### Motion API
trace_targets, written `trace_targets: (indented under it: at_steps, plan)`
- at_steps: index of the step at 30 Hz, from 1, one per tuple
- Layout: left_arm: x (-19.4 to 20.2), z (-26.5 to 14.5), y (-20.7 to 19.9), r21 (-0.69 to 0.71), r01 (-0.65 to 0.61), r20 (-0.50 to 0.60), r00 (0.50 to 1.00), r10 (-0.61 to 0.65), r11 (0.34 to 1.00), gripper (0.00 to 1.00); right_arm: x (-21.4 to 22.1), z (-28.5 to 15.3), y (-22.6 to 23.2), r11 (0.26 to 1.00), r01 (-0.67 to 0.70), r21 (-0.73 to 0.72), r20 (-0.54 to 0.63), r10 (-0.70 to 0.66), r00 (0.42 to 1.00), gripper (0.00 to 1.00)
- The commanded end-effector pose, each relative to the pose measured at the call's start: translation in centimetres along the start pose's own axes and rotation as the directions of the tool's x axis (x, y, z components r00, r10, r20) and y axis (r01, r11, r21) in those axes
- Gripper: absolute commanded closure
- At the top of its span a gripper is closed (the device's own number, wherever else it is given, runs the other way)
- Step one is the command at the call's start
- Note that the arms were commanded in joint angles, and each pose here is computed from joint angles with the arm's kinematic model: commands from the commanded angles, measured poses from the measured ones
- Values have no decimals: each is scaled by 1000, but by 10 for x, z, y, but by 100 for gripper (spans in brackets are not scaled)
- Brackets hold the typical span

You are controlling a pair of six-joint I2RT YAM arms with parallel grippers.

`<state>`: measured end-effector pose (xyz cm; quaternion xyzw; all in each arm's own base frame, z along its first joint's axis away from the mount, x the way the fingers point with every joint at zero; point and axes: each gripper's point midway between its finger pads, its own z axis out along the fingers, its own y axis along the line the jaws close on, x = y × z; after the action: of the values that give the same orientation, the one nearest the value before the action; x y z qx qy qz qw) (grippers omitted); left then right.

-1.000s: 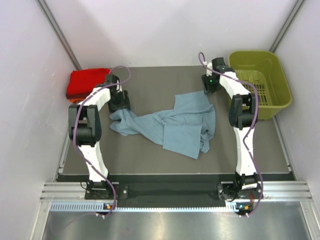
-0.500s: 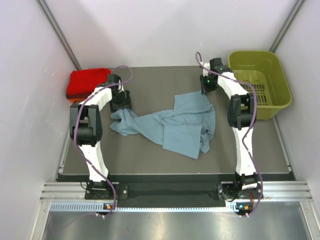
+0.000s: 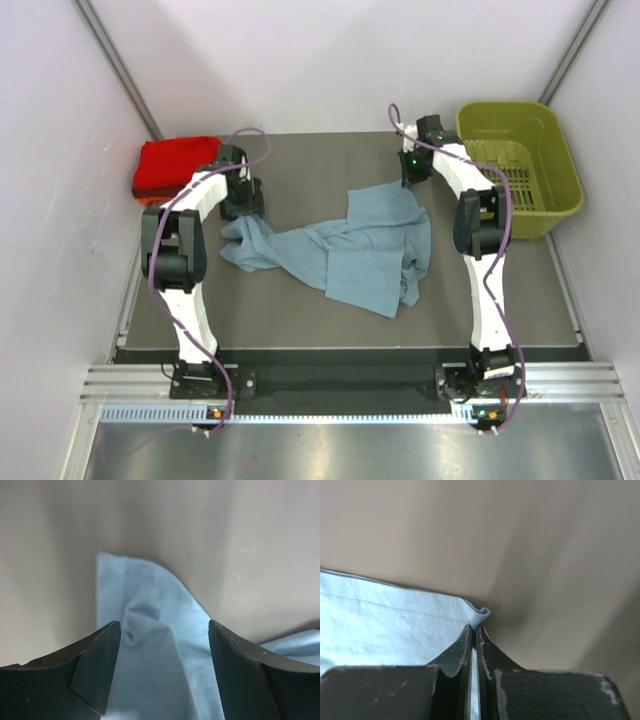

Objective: Fold and stack the t-shirts
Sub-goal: Flatten the tshirt out

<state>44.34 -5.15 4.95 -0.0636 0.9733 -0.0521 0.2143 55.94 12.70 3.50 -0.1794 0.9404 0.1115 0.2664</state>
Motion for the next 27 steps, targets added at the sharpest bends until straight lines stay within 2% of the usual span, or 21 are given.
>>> trace_targets:
  at_steps: [1,6,9,16,17,18,19,20,23,26,27]
  plan:
    - [-57,-14,3,-55,-59,150,987,66,997,24,-79,-77,10,996,68,54,215,-78,973,100]
    - [-70,-6,0,-56,-79,145,986,86,995,20,-129,-143,27,990,113,84,375,-136,917,100]
    - [-51,-10,-1,-45,-68,97,993,73,997,20,-147,-178,41,988,127,86,444,-152,883,100]
    - [7,-46,8,-56,-14,14,1000,15,998,25,-155,-228,64,987,142,70,506,-158,848,100]
    - [12,-49,8,-53,-10,7,1000,10,999,30,-155,-231,64,987,142,74,509,-160,846,100]
    - [20,-53,7,-43,-5,-3,1000,5,999,43,-157,-236,65,987,144,77,518,-163,840,100]
    - [23,-54,7,-44,1,-5,1000,-1,999,85,-159,-244,65,986,145,87,528,-169,832,100]
    - [25,-55,7,-45,11,-8,1000,-12,999,100,-160,-248,65,985,148,92,535,-174,827,100]
    - [17,-55,-5,17,15,10,1000,-16,1000,100,-165,-260,62,981,150,126,552,-195,811,100]
    - [-30,-64,-12,23,4,131,991,-7,1000,100,-172,-267,55,975,142,171,567,-215,795,100]
    - [-58,-72,-18,36,-9,194,981,2,999,100,-174,-268,52,973,138,182,570,-219,792,100]
